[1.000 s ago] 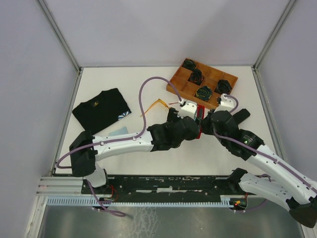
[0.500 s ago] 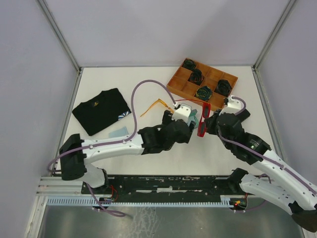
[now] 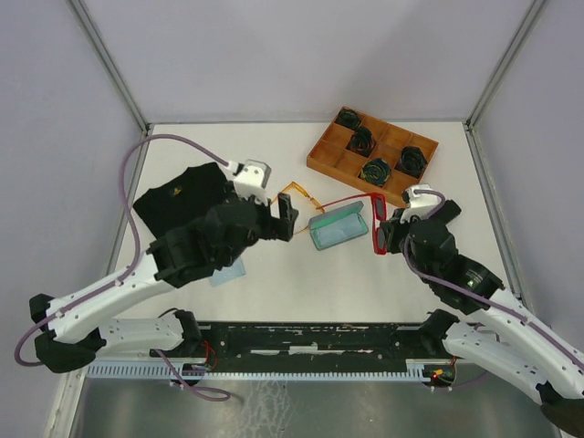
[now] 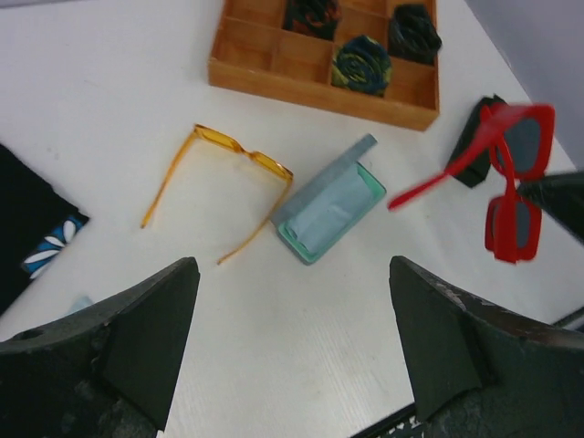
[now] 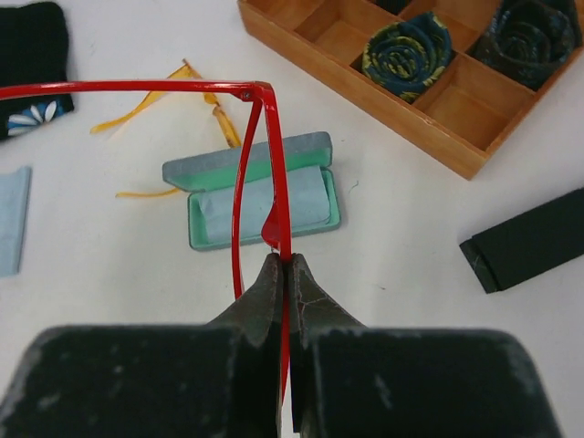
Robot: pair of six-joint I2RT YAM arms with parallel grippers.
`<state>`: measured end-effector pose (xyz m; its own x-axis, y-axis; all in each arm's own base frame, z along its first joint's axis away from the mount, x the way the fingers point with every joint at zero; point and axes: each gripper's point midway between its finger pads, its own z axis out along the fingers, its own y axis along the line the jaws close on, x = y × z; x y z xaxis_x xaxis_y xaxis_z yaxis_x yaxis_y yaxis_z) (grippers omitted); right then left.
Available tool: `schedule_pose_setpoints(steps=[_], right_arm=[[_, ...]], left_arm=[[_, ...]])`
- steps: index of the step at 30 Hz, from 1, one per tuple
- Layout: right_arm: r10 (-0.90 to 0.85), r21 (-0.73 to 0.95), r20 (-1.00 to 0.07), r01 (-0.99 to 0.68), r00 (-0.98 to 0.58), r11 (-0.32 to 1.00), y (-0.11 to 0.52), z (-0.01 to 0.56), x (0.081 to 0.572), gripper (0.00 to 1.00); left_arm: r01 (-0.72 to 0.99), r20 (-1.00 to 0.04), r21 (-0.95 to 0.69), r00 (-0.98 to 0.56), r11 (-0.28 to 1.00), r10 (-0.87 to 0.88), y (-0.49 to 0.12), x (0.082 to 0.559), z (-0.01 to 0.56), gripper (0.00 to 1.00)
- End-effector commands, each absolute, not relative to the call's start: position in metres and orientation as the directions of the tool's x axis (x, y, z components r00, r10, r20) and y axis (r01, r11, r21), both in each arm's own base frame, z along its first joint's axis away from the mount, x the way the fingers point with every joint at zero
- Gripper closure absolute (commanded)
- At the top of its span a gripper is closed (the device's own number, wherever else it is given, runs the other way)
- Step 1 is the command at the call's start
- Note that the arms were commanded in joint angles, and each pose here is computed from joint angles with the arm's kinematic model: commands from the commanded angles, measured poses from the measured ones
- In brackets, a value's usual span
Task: Organize the sunglasses
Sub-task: Fold the sunglasses.
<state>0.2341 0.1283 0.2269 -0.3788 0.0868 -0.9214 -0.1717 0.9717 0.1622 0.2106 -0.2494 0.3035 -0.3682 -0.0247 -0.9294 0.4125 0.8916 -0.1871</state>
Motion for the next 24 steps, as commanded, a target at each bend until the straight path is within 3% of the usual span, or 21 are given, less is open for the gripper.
schedule_pose_setpoints(steps=[1,6,16,24], right_arm=[[-0.066,0.036,-0.975,-0.448,-0.21,0.893,0.155,0.255,0.227,1.0],[-0.105,-0.007,-0.982,-0.532,-0.154,0.847,0.173,0.257,0.225,1.0],[-0.18,-0.137,-0.983,-0.474,-0.046,0.87,0.199,0.269,0.234,1.0],[-0.166,-0.139,-0.986,-0.484,-0.014,0.864,0.214,0.275,0.231,1.0]], left_arm=[[0.339,-0.919,-0.202,-0.389,0.919,-0.058,-0.216,0.231,0.34,0.08],[0.293,-0.909,-0.226,-0.406,0.929,-0.094,-0.212,0.242,0.352,0.08],[0.317,-0.862,-0.274,-0.5,0.908,-0.085,-0.238,0.24,0.316,0.08],[0.306,-0.842,-0.256,-0.537,0.917,-0.056,-0.244,0.242,0.29,0.09]])
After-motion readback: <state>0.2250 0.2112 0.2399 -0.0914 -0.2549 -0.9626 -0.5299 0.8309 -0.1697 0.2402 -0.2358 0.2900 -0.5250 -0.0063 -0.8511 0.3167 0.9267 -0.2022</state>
